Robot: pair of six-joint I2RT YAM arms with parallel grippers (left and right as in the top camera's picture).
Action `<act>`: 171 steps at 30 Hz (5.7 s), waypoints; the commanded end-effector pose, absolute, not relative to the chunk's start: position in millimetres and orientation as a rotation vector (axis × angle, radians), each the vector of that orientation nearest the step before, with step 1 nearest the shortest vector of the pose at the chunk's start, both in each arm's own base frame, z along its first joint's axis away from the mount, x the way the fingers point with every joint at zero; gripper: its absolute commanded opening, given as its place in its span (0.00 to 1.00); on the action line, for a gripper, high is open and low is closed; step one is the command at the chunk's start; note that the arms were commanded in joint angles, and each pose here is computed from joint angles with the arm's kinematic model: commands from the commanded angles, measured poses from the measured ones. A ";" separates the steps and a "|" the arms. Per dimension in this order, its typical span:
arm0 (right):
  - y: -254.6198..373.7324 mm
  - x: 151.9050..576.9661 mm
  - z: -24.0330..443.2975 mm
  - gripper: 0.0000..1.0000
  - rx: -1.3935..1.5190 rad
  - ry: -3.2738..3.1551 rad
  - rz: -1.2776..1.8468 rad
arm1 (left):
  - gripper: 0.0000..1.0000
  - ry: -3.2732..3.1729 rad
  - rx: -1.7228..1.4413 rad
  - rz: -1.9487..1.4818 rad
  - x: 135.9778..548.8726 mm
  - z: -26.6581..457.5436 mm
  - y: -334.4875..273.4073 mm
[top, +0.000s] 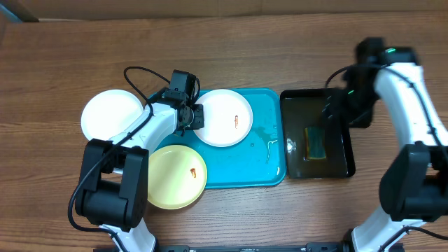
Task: Clean dirty plates on tray and stack at the side
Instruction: 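Reach the right gripper into the black tray and grasp the sponge, then lift the sponge with the right gripper and carry it toward the white plate, then scrub the white plate held by the left gripper with the sponge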
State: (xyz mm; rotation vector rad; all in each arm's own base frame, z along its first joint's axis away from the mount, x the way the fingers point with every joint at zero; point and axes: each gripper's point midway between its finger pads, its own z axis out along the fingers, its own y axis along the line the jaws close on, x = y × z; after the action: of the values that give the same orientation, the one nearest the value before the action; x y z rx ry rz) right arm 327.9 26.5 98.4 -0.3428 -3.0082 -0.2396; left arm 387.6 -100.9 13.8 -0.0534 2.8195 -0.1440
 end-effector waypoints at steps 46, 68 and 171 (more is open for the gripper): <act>43.9 271.0 6.5 0.60 -0.253 -2.935 -0.116 | 0.33 2.845 -0.071 -0.119 383.4 3.9 -98.0; 35.7 318.3 2.4 0.70 -0.258 -3.135 -0.069 | 0.34 2.847 -0.071 -0.118 382.8 3.7 -97.8; 223.8 385.6 63.2 0.04 0.769 -3.455 0.050 | 0.06 2.835 0.023 -0.345 380.7 8.7 -137.2</act>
State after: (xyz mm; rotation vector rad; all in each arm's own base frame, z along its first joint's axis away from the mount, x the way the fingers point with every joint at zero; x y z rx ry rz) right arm 391.1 225.9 91.1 0.7747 -3.5093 0.0145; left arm 384.3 -136.4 14.8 0.0210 2.8168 -0.3555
